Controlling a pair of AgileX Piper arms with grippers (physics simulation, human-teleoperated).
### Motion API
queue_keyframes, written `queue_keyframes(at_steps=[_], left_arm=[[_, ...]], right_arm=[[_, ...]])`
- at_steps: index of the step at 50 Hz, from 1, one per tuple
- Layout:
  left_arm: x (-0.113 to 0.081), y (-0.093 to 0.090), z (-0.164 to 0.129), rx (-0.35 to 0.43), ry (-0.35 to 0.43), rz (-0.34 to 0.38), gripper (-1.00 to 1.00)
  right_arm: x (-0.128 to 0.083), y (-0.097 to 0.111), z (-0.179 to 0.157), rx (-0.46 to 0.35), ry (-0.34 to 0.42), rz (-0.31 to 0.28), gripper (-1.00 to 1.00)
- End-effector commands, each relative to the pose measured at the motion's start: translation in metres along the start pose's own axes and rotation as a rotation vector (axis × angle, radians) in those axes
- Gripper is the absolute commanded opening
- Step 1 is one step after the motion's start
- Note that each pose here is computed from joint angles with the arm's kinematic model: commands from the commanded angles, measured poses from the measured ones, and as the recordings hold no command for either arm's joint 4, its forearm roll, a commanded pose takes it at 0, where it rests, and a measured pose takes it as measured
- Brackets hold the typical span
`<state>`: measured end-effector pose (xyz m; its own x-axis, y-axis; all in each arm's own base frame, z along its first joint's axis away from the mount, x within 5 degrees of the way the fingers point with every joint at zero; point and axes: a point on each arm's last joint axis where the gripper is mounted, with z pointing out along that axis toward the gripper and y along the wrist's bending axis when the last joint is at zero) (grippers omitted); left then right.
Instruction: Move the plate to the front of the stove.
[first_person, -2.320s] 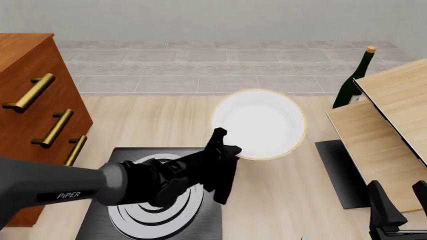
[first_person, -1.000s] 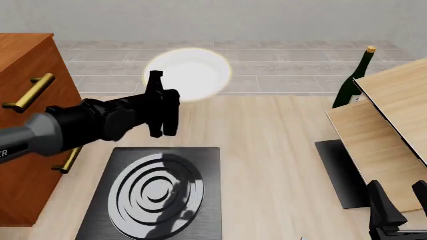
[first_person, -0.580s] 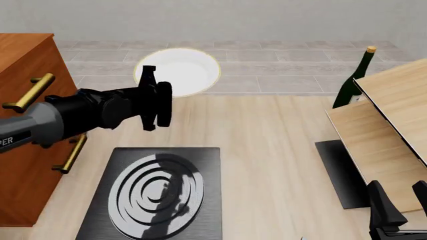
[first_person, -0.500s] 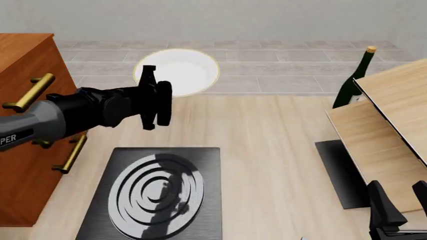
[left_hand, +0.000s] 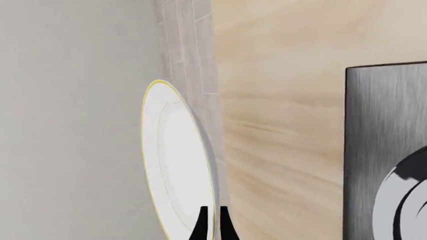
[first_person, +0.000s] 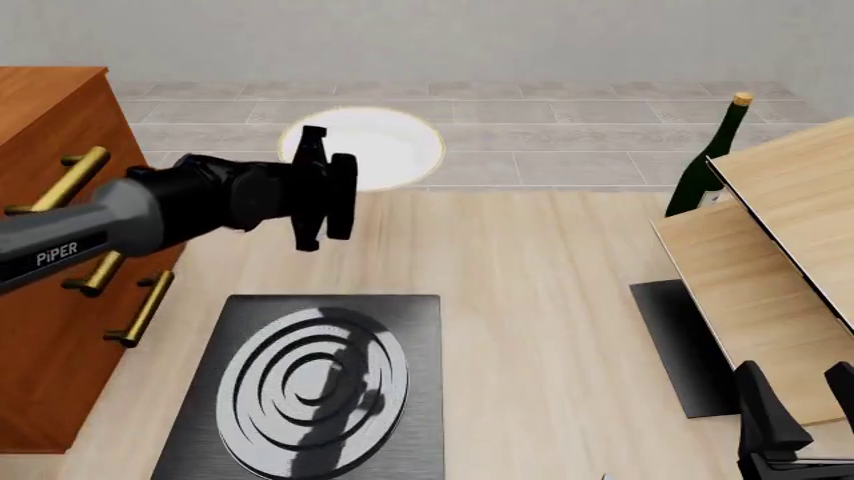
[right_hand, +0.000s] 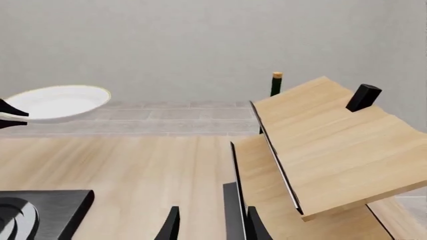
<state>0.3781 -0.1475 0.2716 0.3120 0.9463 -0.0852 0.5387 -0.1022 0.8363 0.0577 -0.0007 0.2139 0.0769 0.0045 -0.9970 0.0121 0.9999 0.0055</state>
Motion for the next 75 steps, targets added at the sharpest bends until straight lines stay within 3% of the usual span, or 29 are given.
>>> queue_keyframes(at_steps=[1,12,36,75], left_arm=[[0.001,0.006,0.005,0.018,0.006,0.016,-1.0],[0.004,0.017,0.014,0.02,0.014,-0.011,-1.0],[0.026,0.001,0.048,0.061,0.056,-0.046,-1.0],[0.031,-0.01,0.077,0.092,0.066,-0.094,-1.0]], right_arm=[[0.0,0.0,0.001,0.004,0.006,-0.002,1.0],[0.0,0.0,0.001,0.006,0.006,-0.006,1.0],[0.001,-0.001,0.002,0.01,0.011,-0.009,1.0],[0.001,-0.001,0.002,0.016,0.013,-0.016,1.0]])
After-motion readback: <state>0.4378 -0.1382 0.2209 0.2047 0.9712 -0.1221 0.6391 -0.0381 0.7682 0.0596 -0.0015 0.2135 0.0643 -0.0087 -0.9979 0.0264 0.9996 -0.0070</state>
